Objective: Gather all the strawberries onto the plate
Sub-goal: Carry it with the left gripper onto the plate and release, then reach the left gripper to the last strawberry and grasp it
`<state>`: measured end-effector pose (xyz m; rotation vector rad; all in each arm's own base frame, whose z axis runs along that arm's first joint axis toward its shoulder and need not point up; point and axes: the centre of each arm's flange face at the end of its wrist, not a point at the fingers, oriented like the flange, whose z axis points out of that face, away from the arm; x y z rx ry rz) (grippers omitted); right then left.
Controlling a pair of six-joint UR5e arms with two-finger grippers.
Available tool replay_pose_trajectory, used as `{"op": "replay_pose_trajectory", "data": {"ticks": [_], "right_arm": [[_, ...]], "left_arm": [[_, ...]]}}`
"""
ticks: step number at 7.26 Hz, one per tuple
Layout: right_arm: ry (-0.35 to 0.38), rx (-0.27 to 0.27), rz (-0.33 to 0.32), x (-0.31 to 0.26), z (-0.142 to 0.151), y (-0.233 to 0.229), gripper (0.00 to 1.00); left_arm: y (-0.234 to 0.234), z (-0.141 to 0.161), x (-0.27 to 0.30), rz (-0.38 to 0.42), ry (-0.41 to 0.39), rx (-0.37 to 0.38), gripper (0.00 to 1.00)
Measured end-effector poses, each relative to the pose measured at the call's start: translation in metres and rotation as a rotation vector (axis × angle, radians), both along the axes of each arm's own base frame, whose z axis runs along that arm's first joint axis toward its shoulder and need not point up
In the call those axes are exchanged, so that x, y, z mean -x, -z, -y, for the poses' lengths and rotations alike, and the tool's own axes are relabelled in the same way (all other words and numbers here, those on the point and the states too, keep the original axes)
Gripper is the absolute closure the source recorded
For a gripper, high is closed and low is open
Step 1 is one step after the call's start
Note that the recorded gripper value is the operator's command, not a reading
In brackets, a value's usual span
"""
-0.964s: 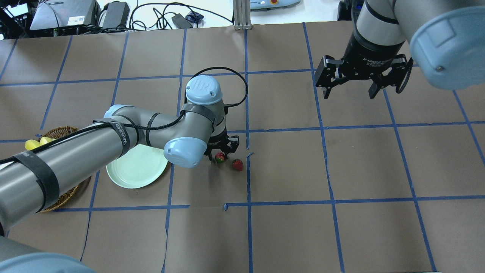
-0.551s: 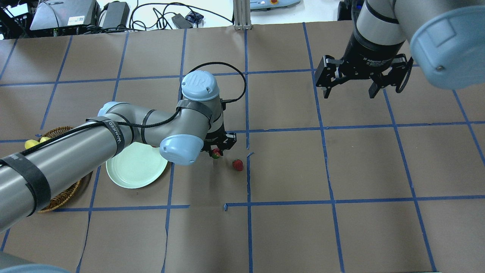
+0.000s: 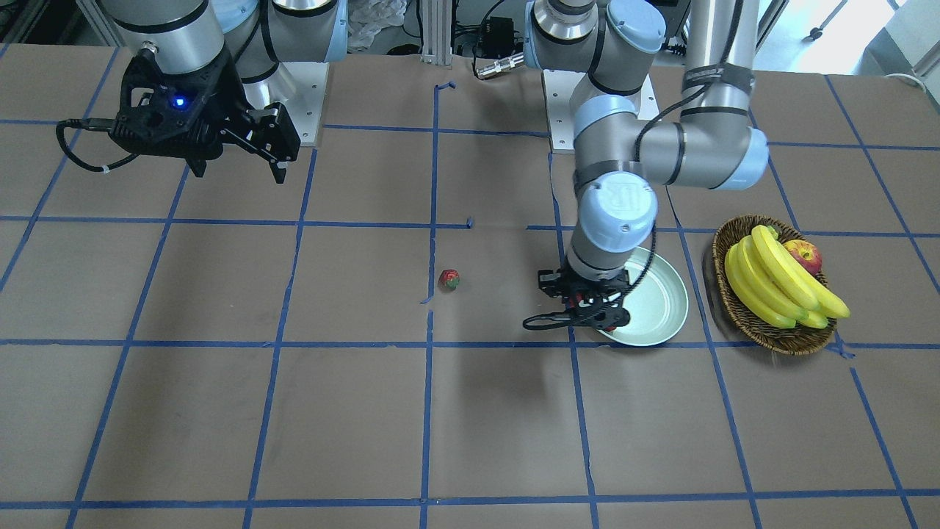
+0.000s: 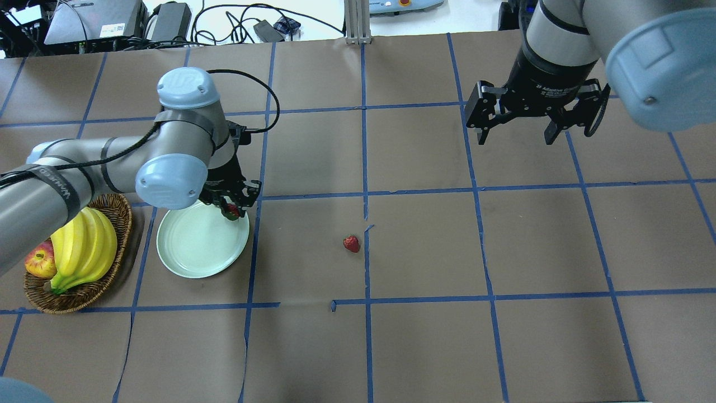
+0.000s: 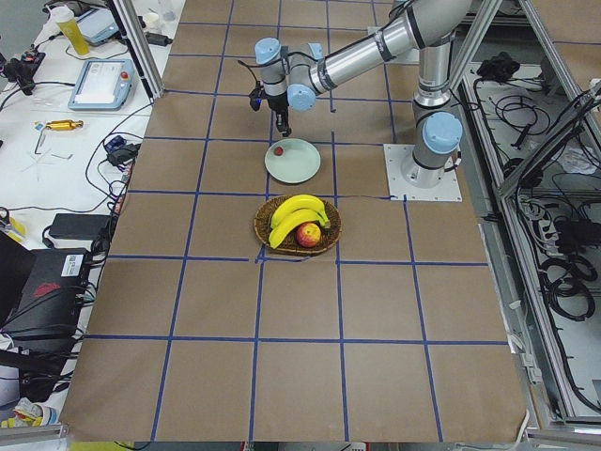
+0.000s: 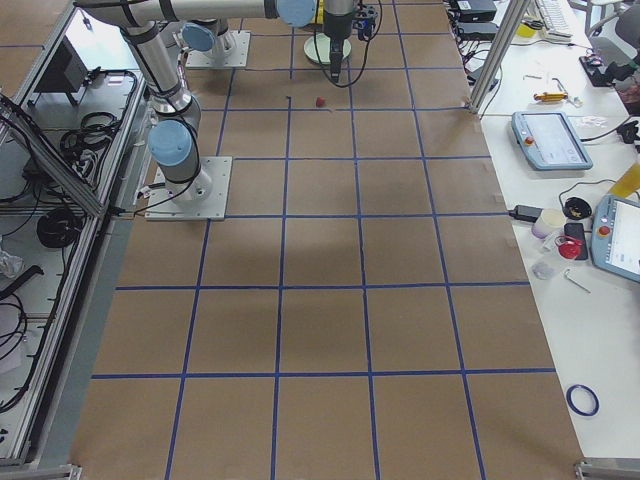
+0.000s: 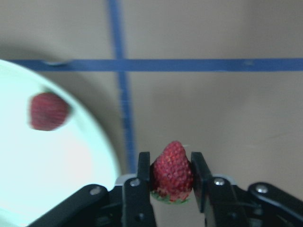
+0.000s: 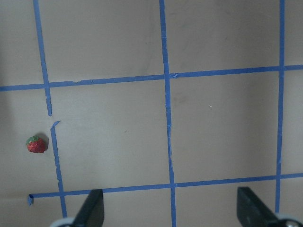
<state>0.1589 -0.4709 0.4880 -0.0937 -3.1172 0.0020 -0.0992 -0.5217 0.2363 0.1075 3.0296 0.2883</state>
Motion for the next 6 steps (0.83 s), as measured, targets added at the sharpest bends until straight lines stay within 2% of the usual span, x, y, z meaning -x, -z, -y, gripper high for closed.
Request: {"op": "replay_pose_trajectory", "data": {"ticks": [1,4,6], "right_arm": [[0.0,0.0,0.0,0.0,0.0,0.0,0.0],[0.0,0.001,0.0,0.0,0.0,0.0,0.0],[0.0,-0.002,0.0,0.0,0.0,0.001,0.0]], "left_arm": [[-0.004,-0.003,-0.022,0.0,0.024,-0.027,0.0],[0.001,-0.02,-0.007,0.002,0.022,-0.044,0.0],[0.001,-0.028,0.072,-0.024,-0.084,0.052,0.0]]}}
